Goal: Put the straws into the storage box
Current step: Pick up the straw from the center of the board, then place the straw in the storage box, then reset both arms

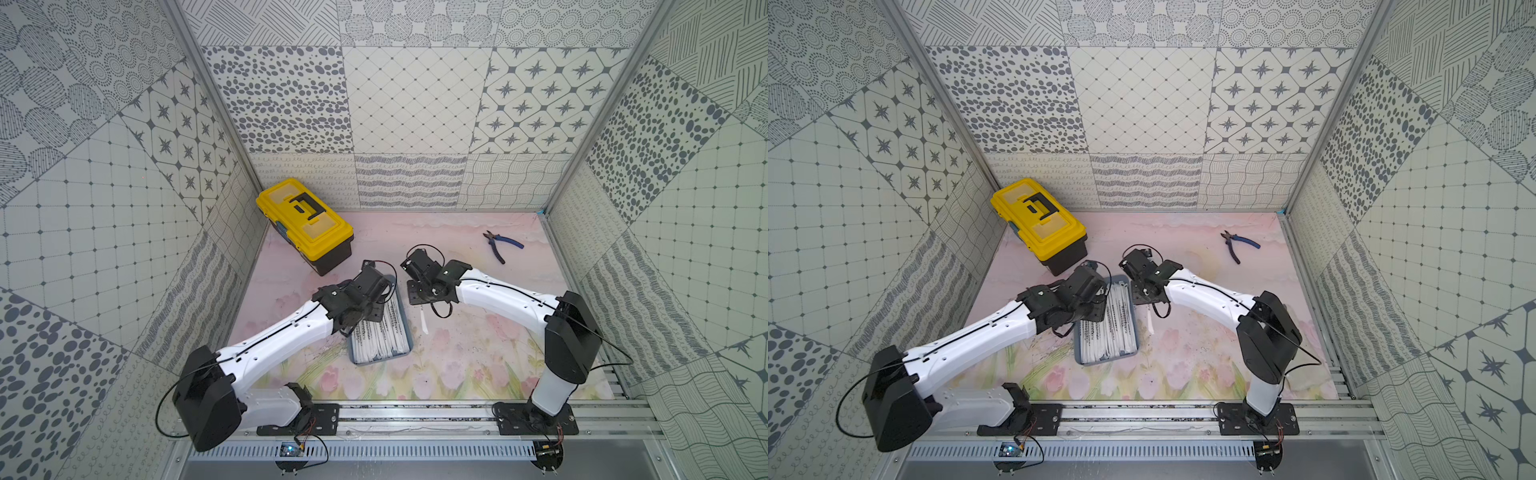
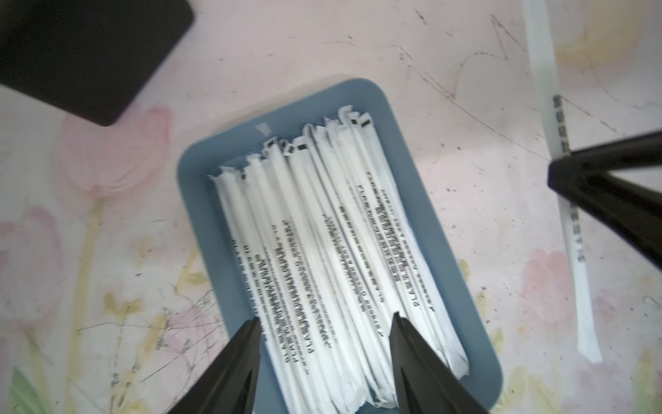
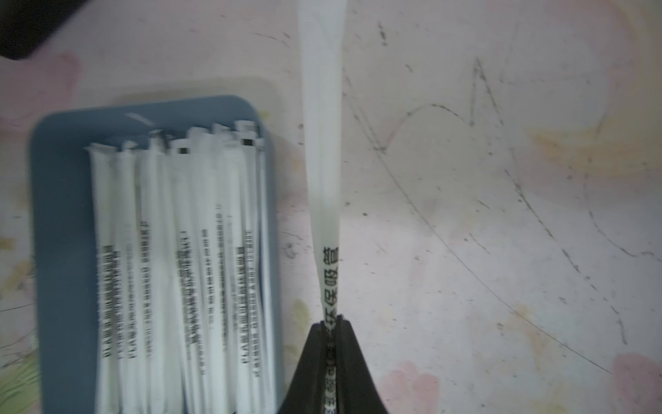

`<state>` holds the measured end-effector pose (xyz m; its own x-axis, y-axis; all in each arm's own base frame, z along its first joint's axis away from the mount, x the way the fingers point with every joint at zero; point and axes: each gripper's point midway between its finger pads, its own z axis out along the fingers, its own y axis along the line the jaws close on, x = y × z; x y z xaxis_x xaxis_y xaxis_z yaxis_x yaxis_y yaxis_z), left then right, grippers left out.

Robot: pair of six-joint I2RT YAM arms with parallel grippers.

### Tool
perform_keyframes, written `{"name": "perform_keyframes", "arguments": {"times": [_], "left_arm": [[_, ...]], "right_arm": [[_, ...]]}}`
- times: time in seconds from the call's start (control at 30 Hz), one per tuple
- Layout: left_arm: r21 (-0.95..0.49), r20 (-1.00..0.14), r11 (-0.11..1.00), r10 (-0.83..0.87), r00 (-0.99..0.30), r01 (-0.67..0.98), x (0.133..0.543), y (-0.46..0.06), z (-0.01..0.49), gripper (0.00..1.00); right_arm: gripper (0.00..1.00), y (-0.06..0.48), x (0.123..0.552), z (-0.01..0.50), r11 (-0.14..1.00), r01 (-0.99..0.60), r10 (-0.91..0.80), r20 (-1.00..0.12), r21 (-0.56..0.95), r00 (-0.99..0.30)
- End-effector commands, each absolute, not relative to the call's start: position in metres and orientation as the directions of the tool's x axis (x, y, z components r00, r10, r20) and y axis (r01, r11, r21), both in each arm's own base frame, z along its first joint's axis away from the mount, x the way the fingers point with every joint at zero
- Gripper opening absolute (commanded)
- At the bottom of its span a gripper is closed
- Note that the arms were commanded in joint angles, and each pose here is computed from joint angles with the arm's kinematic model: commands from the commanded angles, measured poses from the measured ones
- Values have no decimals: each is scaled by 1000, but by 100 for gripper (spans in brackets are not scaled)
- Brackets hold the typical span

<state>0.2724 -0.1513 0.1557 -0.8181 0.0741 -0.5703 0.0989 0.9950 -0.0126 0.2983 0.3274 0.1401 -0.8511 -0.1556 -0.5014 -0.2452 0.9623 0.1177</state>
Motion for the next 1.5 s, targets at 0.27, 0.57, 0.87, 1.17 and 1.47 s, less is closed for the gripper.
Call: {"name": "perform_keyframes", "arguments": {"times": [0.27, 0.57, 0.87, 1.17, 1.47], "left_arm": [[11, -520, 989, -121, -846, -148, 233, -58, 151, 61], [-33, -495, 990, -135, -858, -137, 231, -67, 138, 61], [-40, -514, 990, -134, -847, -133, 235, -68, 145, 61], [-76, -600, 989, -147, -786, -127, 239, -65, 180, 61], [12, -810, 981, -103, -577, -191, 241, -25, 217, 64]], "right_arm": [[9, 421, 295, 96, 946, -274, -169, -454, 174, -875], [10, 423, 289, 54, 957, -245, -170, -390, 152, -905], [21, 416, 285, 87, 953, -239, -145, -413, 185, -899], [28, 324, 291, 165, 958, -157, -22, -482, 241, -876], [55, 130, 319, 203, 994, 68, 111, -658, 90, -745]]}}
